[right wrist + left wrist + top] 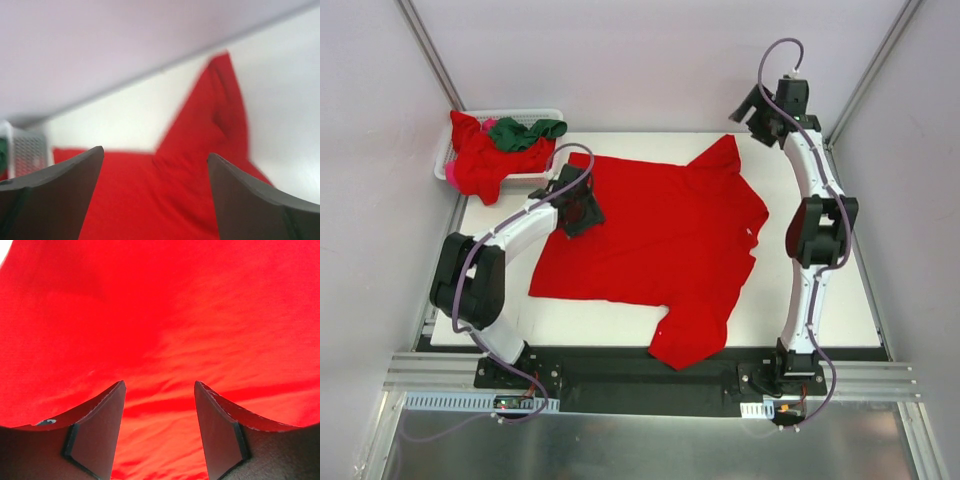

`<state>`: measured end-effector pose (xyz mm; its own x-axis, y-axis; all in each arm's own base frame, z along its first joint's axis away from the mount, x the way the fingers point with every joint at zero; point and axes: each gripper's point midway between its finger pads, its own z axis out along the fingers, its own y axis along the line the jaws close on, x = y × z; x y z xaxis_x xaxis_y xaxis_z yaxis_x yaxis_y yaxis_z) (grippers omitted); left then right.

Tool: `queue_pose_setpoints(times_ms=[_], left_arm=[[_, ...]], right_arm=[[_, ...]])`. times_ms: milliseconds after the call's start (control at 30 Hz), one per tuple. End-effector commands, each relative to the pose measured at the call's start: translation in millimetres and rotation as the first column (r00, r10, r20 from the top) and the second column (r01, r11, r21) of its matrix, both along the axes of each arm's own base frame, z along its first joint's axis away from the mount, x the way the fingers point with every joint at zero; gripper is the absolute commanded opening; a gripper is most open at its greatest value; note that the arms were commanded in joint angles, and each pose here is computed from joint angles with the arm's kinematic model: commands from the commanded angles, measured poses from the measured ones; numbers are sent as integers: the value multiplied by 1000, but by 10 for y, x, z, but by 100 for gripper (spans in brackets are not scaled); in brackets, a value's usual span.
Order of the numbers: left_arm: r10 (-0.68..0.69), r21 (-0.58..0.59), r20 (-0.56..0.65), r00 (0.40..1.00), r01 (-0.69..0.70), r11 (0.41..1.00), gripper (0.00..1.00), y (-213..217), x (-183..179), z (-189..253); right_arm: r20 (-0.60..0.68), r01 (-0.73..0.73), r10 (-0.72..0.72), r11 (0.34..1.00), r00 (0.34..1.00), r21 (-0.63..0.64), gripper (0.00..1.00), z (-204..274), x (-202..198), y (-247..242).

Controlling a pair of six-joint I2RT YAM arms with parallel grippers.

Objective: Fold and stack the t-shirts

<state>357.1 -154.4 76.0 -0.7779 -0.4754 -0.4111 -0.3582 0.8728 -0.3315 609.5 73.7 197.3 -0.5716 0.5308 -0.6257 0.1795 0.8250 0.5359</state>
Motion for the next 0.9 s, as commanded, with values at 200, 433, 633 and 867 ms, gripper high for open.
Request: queue_pose_setpoints(times_ms=[200, 433, 633, 867], left_arm=[[-148, 4, 105, 983, 149, 989, 57, -217, 299, 392], [-155, -25, 94, 983, 158, 987, 57, -275, 308, 377], [-149, -25, 67, 987, 151, 988, 57, -241, 197, 288], [-131, -20, 57, 990, 132, 991, 58, -167, 75, 261]], right_arm=[[-36, 183, -180, 970, 983, 157, 79, -789, 557, 249], [-14, 219, -219, 974, 976, 59, 75, -870, 630, 159], [-52, 223, -223, 975, 973, -5, 69, -1113, 587, 115], [-68, 163, -169, 983, 983, -83, 65, -1303, 536, 301]])
